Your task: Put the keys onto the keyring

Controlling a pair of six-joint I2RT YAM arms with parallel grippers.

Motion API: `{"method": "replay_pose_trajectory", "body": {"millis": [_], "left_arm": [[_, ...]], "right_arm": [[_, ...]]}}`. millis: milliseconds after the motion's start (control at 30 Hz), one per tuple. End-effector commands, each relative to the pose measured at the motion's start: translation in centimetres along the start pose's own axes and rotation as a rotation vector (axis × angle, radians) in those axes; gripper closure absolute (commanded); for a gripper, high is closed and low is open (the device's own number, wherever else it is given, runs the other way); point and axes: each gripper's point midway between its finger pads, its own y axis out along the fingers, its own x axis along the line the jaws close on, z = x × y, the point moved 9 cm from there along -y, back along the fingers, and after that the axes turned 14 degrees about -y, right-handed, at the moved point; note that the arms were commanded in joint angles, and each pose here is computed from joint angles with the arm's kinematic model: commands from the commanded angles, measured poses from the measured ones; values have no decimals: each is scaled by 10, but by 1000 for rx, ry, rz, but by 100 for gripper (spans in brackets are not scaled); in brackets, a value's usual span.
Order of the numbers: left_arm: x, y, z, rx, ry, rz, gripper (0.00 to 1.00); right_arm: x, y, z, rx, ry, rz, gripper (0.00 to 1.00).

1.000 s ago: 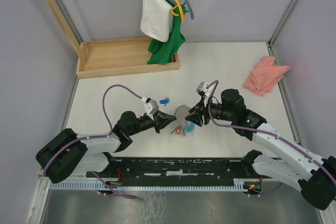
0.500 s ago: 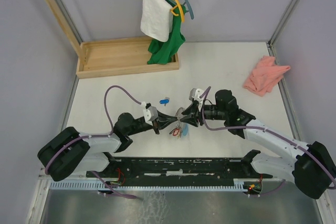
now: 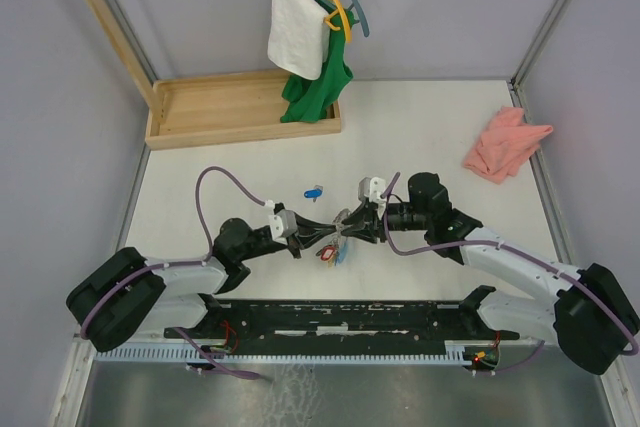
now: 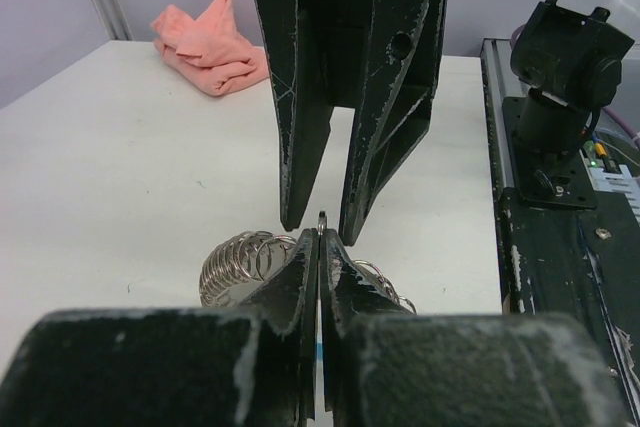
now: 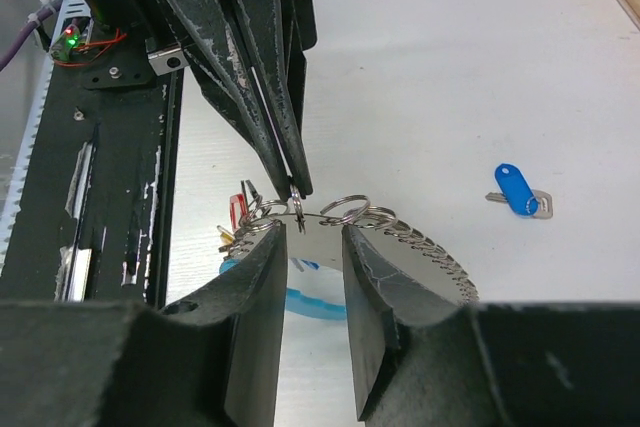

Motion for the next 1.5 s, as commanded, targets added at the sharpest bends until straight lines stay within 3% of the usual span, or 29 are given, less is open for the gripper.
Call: {"method": "replay_pose_trajectory", "body": {"millis": [0,333,533,600,833,1133,1467], "left_arm": [[-3,3,-23,-106,123,45,97],[-4,4,-23,-116,109,61,97],[-4,5,-21,-106,99,61,97],[-3,4,-19,-94,93,57,92],[-2,0,-18,-21,89,19,77],[-2,-2,-20,77,90,10,62],[2,-5,-17,102,63,-53,59]], "right_arm": [[-3,2,-9,-66,-63,-40,65],[-2,4,-15,-93,-57,-83,78],[-5,2,-21,-90,-52,-67,95],[-5,1,-25,-84,-45,-62,99],[-7,-6,-36,37,37,-49,99],[0,-4,-48,319,13,-98,99],[3,3,-45,437,-2,-93,99]]}}
